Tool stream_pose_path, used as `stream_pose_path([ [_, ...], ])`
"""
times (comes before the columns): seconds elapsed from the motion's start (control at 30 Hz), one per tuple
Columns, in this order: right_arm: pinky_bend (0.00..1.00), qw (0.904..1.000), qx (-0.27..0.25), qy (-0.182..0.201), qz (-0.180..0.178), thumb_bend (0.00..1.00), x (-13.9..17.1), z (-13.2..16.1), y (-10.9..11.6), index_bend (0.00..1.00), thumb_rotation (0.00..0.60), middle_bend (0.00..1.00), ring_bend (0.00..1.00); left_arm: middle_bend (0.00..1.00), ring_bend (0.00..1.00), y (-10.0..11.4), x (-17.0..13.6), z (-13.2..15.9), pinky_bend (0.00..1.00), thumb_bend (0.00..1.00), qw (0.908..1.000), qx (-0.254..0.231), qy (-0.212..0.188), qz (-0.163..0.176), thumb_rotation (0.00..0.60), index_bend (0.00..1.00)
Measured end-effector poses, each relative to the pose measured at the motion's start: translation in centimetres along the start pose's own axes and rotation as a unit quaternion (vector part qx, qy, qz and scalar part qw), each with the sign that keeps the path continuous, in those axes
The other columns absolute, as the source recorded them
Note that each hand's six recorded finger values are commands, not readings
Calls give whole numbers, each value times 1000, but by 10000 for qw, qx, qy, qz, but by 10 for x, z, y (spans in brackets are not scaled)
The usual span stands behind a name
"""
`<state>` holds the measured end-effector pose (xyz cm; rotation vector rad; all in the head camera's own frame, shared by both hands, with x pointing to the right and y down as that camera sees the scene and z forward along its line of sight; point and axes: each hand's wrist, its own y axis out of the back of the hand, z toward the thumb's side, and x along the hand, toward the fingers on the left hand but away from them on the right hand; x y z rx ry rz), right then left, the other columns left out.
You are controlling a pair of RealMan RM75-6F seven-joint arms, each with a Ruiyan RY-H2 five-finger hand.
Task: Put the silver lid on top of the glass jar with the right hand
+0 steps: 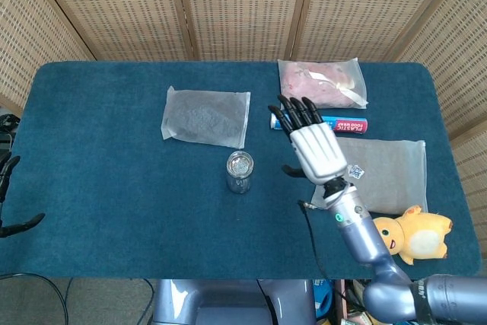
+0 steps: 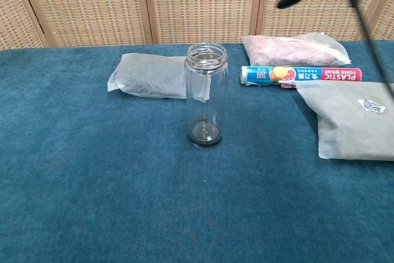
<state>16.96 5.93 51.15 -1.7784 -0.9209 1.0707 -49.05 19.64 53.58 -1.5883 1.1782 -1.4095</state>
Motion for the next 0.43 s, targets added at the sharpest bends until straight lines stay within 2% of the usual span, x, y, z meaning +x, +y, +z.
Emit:
stream_pose_path([
  [0.1,0,9999,-41,-71,-82,0,17,-22,0,58,600,0,0,0,0,-1,0,1,0,0,10000,20,-12,0,600,0],
  [0.27,0,9985,9,-529,-158,0,61,-85,-12,5,600,0,0,0,0,-2,-1,4,0,0,9999,111,-43,7,600,0],
  [0.43,0,9950,142,-949,-260,0,114,-149,-27,0,600,0,0,0,0,-5,-3,6,0,0,9998,205,-39,40,600,0],
])
